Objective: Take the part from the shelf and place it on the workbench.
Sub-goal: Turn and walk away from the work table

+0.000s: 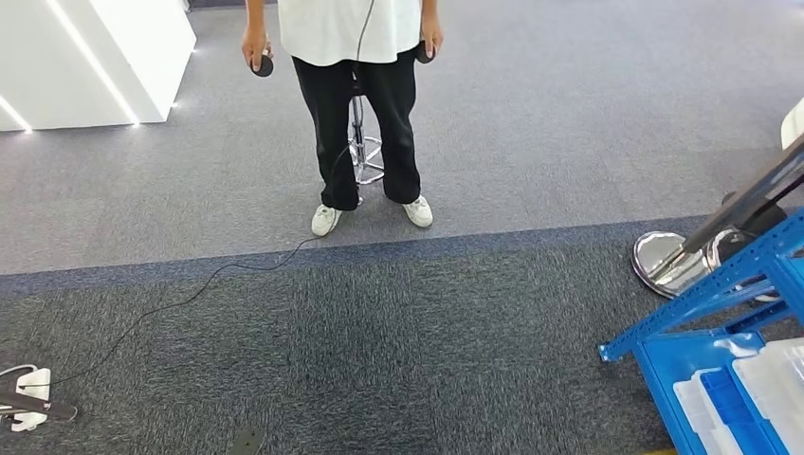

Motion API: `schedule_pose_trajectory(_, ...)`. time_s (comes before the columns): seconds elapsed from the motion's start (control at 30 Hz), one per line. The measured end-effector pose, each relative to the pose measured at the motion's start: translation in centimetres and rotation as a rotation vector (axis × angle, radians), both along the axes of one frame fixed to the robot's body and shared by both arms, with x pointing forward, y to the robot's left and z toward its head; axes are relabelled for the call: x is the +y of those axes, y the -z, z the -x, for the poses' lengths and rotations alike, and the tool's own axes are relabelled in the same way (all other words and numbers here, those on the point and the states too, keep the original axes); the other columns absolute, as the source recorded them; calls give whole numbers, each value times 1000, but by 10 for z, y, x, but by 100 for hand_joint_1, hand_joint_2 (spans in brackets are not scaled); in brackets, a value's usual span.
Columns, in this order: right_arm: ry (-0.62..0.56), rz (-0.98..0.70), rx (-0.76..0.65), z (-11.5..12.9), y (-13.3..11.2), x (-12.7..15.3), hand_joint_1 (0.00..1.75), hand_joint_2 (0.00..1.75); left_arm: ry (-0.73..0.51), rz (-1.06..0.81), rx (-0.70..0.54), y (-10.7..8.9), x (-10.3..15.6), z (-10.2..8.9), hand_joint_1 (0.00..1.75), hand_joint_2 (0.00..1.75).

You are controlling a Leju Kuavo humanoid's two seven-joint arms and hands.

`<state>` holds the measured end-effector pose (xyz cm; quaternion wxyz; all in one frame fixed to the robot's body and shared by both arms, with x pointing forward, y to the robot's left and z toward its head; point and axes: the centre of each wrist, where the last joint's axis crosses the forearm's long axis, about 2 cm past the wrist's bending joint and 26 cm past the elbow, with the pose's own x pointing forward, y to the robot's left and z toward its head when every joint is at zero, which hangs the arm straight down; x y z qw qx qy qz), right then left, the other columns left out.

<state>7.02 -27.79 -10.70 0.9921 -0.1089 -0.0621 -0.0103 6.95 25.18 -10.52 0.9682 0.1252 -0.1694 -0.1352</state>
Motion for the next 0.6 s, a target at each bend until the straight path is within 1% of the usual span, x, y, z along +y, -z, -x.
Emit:
schedule_pose_trajectory(0.17,0,1,5,3,0,0,0,0,-1,0,-6,0,-1,-1,0,0)
schedule_pose_trajectory(0.33,0,1,5,3,0,0,0,0,-2,-1,4,1,-1,5,0,0)
schedule_pose_trajectory(0.6,0,-1,7,4,1,0,0,0,-3,-3,3,1,0,4,0,0)
